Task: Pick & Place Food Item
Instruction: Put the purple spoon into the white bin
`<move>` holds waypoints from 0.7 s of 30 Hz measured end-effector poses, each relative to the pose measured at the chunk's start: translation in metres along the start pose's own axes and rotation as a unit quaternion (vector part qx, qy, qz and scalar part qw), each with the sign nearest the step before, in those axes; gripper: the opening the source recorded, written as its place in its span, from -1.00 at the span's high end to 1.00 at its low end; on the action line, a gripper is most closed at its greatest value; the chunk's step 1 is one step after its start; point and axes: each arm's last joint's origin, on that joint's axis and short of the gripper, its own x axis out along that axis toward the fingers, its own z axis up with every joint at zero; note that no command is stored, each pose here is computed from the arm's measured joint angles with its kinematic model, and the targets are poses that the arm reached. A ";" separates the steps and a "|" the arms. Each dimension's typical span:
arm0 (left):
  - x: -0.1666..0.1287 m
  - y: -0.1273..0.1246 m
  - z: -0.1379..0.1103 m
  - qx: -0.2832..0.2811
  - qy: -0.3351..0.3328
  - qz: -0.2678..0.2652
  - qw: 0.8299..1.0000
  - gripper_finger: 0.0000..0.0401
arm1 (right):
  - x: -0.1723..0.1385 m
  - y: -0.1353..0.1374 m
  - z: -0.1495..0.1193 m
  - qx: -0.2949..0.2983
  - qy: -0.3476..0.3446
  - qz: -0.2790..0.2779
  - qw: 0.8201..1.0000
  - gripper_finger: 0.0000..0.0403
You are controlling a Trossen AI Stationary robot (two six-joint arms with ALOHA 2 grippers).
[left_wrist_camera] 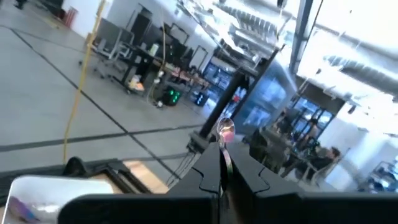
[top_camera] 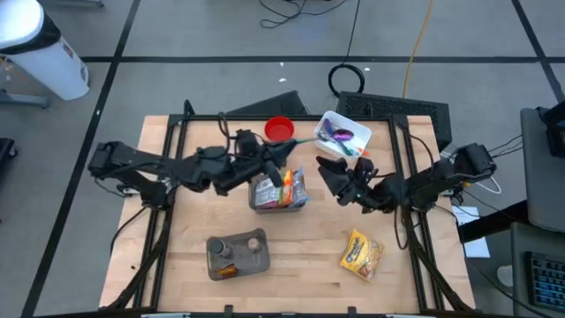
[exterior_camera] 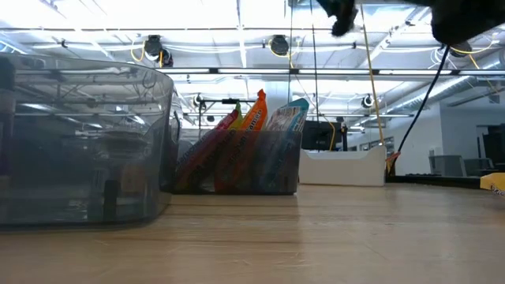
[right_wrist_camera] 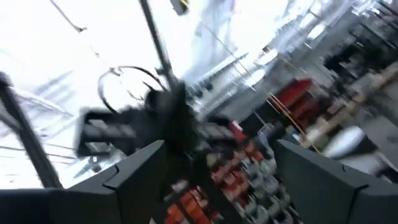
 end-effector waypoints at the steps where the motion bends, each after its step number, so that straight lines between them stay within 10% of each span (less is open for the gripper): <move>1: 0.002 0.001 -0.003 0.000 0.004 -0.001 1.000 0.97 | 0.004 0.002 0.002 -0.004 -0.006 0.007 1.000 -0.45; 21: 0.010 0.000 -0.017 0.007 0.010 -0.027 1.000 0.97 | 0.028 -0.002 0.022 -0.007 -0.053 0.022 0.998 -0.28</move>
